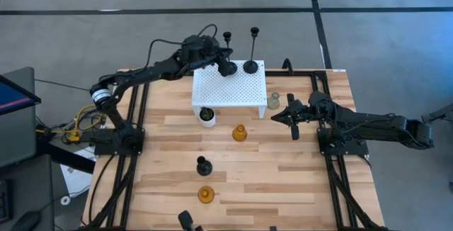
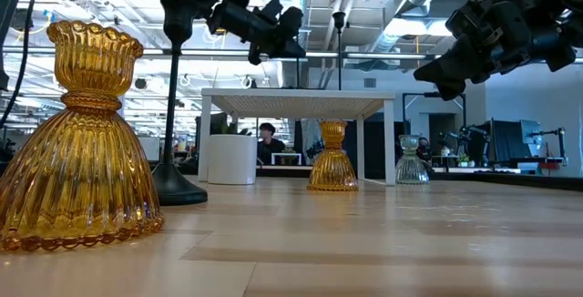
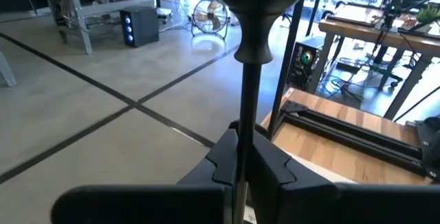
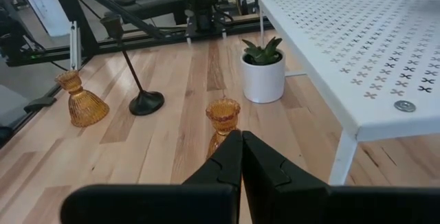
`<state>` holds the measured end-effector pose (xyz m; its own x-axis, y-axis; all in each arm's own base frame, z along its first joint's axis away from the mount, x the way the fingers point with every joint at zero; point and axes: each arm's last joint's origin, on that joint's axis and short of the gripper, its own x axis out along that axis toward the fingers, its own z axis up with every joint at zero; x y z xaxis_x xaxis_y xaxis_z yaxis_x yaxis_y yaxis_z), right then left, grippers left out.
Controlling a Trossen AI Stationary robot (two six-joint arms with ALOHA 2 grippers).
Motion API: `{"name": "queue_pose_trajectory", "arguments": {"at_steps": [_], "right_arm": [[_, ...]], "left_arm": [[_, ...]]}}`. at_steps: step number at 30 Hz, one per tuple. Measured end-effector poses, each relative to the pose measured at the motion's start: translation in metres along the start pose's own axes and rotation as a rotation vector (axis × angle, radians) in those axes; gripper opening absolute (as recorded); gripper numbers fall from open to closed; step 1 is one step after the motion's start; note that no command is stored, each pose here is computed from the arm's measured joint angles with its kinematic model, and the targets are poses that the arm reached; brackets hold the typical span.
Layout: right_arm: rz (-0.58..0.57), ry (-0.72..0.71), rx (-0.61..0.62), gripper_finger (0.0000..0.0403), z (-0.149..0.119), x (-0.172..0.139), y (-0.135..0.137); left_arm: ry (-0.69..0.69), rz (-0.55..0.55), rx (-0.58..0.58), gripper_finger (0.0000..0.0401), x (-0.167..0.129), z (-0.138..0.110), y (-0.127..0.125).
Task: Pick & Place candle stick holders
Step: Put the top black candle holder on the shelf aligned with the other black candle holder
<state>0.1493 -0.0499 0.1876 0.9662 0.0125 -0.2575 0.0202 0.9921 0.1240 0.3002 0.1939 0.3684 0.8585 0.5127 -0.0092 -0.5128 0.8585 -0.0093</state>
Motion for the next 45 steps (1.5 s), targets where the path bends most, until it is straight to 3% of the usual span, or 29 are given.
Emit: {"name": "queue_pose_trajectory", "arguments": {"at_steps": [45], "right_arm": [[0.0,0.001,0.0,0.0,0.0,0.0,0.0]], "left_arm": [[0.036,0.002,-0.019,0.0016,0.016,-0.015,-0.002]]}}
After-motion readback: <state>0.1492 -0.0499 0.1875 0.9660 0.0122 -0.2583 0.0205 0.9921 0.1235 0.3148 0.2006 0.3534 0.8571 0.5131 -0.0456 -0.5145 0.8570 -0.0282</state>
